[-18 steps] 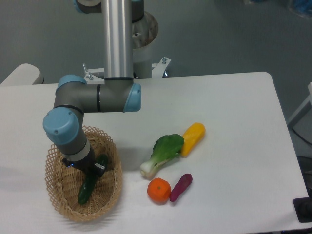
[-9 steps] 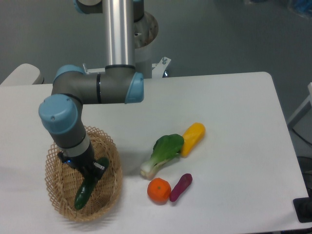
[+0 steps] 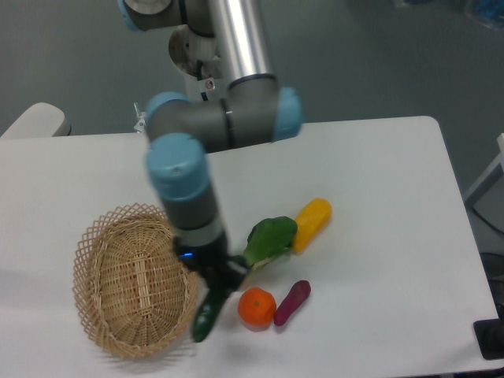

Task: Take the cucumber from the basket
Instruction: 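Lift the cucumber out of the basket and carry it aside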

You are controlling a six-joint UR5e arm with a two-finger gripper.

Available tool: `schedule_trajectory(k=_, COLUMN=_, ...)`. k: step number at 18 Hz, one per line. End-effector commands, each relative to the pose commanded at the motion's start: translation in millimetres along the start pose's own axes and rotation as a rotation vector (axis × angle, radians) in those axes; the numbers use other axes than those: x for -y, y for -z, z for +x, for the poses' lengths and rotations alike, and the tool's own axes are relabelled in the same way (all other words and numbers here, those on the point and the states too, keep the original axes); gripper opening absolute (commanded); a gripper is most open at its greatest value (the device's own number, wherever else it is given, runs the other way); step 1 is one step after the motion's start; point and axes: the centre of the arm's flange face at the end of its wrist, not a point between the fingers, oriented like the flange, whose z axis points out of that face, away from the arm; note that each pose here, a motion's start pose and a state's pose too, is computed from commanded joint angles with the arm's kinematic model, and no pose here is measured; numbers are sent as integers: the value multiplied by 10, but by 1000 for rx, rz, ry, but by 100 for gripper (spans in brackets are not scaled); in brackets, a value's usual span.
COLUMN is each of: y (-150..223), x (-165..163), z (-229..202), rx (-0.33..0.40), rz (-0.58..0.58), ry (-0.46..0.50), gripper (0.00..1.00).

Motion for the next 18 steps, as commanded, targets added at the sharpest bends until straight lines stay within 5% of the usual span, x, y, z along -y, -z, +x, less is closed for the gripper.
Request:
schedule_trajectory(k=9, y=-281, x=-1246, z=-975, rx=-2, rz=-54, ry=-259, gripper=15)
schedule_trajectory(k=18, y=-426, x=-1317, z=-1047, rx=-18, rz=-41, ry=-323, gripper=15)
